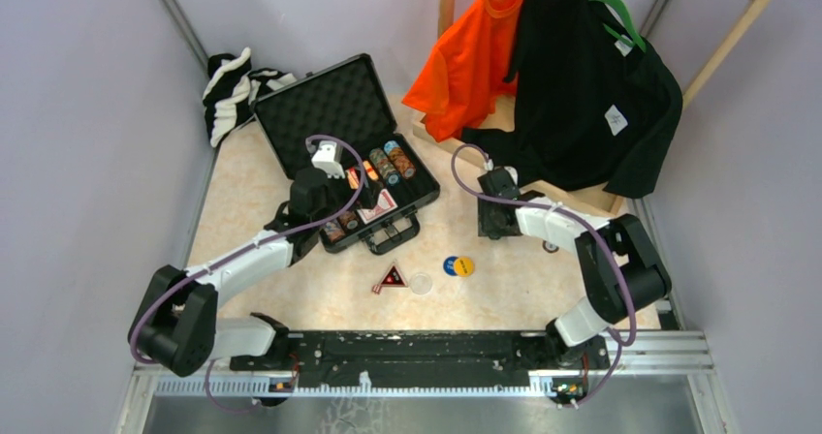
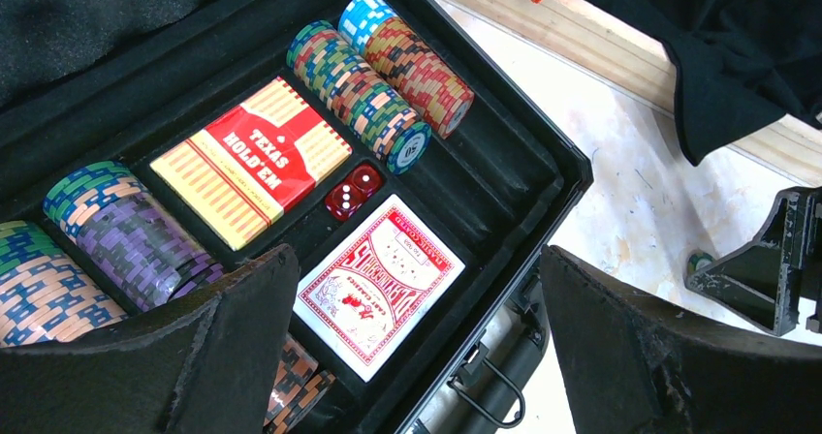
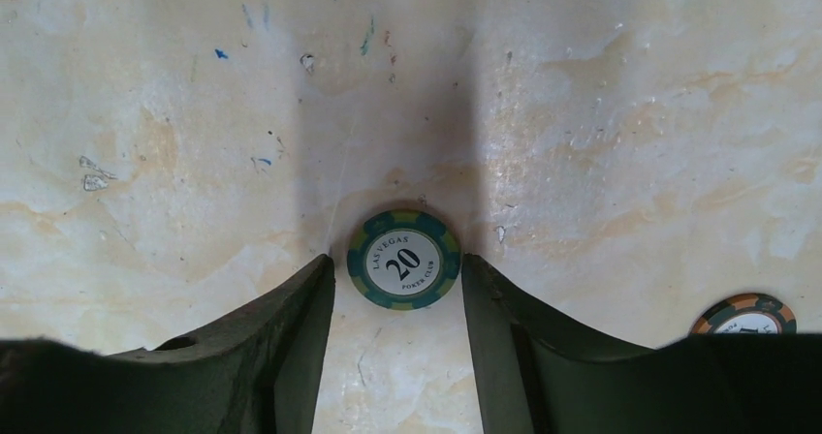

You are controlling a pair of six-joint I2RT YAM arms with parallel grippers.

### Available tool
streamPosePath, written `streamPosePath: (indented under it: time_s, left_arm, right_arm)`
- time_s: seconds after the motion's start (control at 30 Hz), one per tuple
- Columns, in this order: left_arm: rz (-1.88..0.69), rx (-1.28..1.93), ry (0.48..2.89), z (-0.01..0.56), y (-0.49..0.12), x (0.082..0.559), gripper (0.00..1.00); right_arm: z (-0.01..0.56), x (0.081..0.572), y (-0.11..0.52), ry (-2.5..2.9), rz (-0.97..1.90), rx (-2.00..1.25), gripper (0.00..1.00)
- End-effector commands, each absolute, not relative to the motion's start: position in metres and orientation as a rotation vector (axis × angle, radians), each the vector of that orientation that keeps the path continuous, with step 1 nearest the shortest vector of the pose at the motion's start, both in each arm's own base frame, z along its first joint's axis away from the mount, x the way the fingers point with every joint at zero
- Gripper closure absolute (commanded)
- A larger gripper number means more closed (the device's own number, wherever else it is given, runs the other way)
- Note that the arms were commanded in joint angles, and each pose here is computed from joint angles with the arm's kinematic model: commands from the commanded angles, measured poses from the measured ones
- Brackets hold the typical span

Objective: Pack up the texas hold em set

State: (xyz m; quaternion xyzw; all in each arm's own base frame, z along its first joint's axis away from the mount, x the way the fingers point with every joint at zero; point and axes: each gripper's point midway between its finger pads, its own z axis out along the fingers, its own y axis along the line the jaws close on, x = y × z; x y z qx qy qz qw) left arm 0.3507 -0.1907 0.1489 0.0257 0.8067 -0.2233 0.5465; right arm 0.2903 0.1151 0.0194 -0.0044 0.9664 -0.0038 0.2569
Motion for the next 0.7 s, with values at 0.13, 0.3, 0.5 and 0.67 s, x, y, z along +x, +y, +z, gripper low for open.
streamPosePath:
  time_s: [0.13, 0.3, 0.5, 0.67]
  left_arm:
    - [-0.550, 0.068, 1.890, 0.160, -0.196, 0.355, 0.01]
    - [-0.556, 0.072, 1.894, 0.160, -0.197, 0.354, 0.01]
    - [-0.557, 0.076, 1.899, 0.159, -0.198, 0.354, 0.01]
    - [-0.560, 0.080, 1.912, 0.156, -0.200, 0.355, 0.01]
  right_arm:
    - [0.012, 0.275, 0.117, 2.678, -0.047, -0.031, 0.53]
    - [0.013, 0.275, 0.119, 2.671, -0.025, -0.026, 0.60]
    - [0.017, 0.278, 0.118, 2.658, -0.035, -0.031, 0.64]
    - [0.027, 0.282, 0.119, 2.630, -0.027, -0.028, 0.65]
